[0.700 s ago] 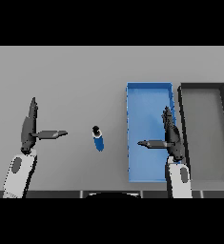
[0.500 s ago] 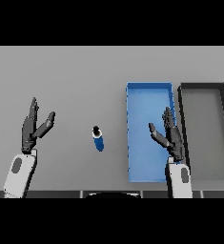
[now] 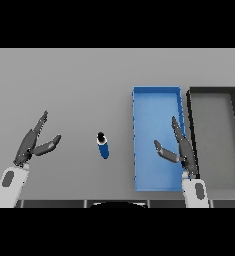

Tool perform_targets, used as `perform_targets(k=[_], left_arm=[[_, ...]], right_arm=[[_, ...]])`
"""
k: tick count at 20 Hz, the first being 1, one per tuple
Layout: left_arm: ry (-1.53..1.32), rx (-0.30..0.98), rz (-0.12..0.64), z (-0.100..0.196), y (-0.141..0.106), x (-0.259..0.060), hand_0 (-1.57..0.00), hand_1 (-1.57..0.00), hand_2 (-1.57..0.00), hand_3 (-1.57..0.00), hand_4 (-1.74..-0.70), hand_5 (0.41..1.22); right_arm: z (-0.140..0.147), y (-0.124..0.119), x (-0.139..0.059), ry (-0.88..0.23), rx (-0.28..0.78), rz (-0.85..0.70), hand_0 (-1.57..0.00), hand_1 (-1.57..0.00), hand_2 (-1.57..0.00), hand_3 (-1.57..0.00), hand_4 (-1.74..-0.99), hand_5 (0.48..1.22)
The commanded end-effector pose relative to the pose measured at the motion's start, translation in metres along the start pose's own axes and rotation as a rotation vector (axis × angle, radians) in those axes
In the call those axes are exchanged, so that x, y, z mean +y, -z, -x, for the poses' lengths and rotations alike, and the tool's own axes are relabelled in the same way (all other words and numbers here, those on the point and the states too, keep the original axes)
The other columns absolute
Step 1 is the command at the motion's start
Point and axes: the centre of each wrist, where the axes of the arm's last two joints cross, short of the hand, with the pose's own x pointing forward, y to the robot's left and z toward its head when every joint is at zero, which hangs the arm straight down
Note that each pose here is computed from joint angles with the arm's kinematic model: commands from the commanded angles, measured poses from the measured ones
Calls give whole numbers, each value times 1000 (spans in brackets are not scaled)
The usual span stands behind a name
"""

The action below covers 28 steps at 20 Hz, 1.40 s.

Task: Pick up the blue pipe and place it into the blue bin.

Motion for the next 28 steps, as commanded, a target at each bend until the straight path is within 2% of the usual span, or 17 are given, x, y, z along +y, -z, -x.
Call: perform_targets(k=[1,7,11,13,20,28], left_arm=[[-22,-11,28,1,-3,-1,1,1,1,1,-1015,592],[-5,-7,259,-11,-8,-19,1,1,1,1,-1037,548],[-3,24,378,-18,-8,-37,1,1,1,1,-1076,488],[-9,19,433,-19,-8,-50,1,1,1,1,-1091,472],[-35,-12,525,-17,7,-99,1,1,1,1,-1117,446],[-44,9,555,-13,38,-143,1,1,1,1,-1095,441]], right_arm=[[-1,-1,0,1,-6,-3,1,1,1,1,-1225,592],[2,1,-4,-8,-36,-17,1,1,1,1,-1223,601],[-1,1,-7,2,-60,-20,1,1,1,1,-1239,606],[2,-3,-2,-2,-57,-23,1,1,1,1,-1248,612],[0,-4,2,8,-47,-21,1,1,1,1,-1272,617],[1,-8,-4,10,-37,0,1,1,1,1,-1266,598]])
